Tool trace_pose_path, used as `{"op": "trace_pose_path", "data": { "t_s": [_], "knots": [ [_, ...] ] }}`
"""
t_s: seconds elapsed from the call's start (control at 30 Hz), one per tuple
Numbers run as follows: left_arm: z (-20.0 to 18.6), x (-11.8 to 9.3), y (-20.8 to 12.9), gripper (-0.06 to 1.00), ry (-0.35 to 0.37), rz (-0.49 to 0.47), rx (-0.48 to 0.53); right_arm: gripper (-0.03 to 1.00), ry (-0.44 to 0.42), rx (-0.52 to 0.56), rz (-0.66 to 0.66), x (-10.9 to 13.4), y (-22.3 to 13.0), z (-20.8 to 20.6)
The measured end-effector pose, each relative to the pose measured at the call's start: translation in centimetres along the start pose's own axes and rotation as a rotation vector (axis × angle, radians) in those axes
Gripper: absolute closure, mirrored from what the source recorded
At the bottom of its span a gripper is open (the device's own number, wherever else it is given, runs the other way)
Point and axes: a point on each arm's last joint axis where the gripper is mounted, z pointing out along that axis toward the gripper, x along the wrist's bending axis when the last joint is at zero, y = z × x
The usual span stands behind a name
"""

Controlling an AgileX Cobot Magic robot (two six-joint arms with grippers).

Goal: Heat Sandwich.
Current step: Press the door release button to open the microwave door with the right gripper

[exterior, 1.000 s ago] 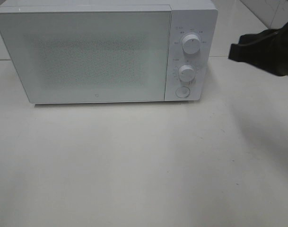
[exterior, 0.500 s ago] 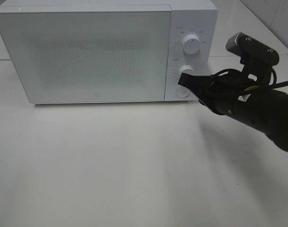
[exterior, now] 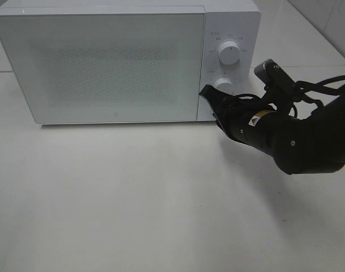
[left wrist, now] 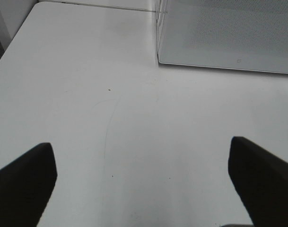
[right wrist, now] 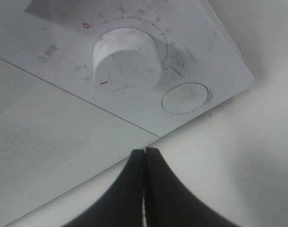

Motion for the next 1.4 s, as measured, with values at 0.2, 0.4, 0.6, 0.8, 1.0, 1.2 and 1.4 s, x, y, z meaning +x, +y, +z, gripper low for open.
{"op": "trace_pose_path", "data": {
  "t_s": [0.2, 0.4, 0.6, 0.8, 1.0, 1.2, 1.4],
  "knots": [
    [0.0, 0.0, 0.0, 0.04, 0.000, 0.000, 0.000, 0.96, -0.013, -0.001, 0.063, 0.0, -0.3, 2.4],
    [0.0, 0.0, 0.0, 0.04, 0.000, 0.000, 0.000, 0.96, -0.062, -0.015, 0.136, -1.2, 0.9, 4.2],
    [0.0, 0.0, 0.0, 0.04, 0.000, 0.000, 0.000, 0.96, -0.073, -0.029, 0.149, -1.6, 1.7, 5.0],
    [0.0, 0.0, 0.0, 0.04, 0.000, 0.000, 0.000, 0.96, -0.082, -0.011, 0.136, -1.9, 1.1, 6.3],
    [0.0, 0.0, 0.0, 0.04, 0.000, 0.000, 0.000, 0.96, -0.099, -0.008, 0.152, -2.1, 1.0, 6.9],
    [0.0, 0.0, 0.0, 0.04, 0.000, 0.000, 0.000, 0.96, -0.101, -0.023, 0.160, -2.3, 0.9, 7.0],
    [0.0, 0.0, 0.0, 0.04, -0.001, 0.000, 0.000, 0.96, -0.086, -0.054, 0.164, -2.4, 1.1, 7.1]
  ]
}}
